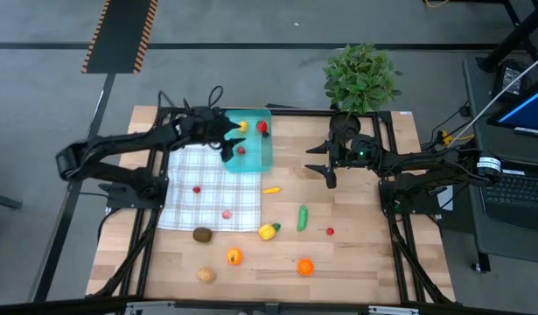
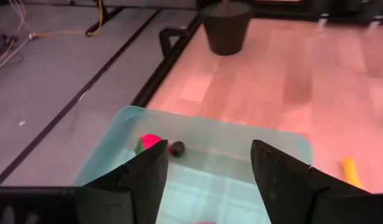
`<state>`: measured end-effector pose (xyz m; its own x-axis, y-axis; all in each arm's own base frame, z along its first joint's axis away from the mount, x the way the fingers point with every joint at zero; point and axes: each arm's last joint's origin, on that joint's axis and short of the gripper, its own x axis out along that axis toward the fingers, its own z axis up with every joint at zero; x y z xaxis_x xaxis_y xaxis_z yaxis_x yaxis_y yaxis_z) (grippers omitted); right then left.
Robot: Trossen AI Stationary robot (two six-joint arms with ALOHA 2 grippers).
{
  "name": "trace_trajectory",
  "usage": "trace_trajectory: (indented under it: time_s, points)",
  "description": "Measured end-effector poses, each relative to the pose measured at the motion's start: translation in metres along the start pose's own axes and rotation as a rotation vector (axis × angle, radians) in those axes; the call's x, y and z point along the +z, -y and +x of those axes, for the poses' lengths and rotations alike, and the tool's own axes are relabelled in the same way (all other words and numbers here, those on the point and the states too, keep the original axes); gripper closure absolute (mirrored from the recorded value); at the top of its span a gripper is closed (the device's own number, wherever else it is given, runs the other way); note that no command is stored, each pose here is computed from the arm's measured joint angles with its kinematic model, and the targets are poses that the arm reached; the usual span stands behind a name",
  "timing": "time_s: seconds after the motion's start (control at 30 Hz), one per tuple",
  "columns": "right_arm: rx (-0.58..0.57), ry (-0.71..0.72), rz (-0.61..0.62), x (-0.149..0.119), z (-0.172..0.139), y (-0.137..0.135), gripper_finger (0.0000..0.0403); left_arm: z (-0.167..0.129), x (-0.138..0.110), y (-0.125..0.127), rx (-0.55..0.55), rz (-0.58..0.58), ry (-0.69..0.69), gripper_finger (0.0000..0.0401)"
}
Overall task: Pick and placing Produce into tupperware
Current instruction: Put the red raspberry into the blue bin
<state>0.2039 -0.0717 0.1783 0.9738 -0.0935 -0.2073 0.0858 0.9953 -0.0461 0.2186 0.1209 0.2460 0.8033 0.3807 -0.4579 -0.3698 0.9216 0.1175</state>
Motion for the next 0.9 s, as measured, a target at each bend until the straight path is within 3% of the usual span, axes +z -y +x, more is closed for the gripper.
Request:
trace_trajectory:
  time_s: [0.43, 0.9]
  points:
    - [0.001, 0.000, 0.001, 0.000, 0.000, 0.000, 0.0153, -0.065, -0.040, 0.034, -0.103, 0.051, 0.120, 0.0180]
    - [0.001, 0.001, 0.001, 0.000, 0.000, 0.000, 0.0153, -0.107, -0.074, 0.046, -0.208, 0.049, -0.085, 0.0179]
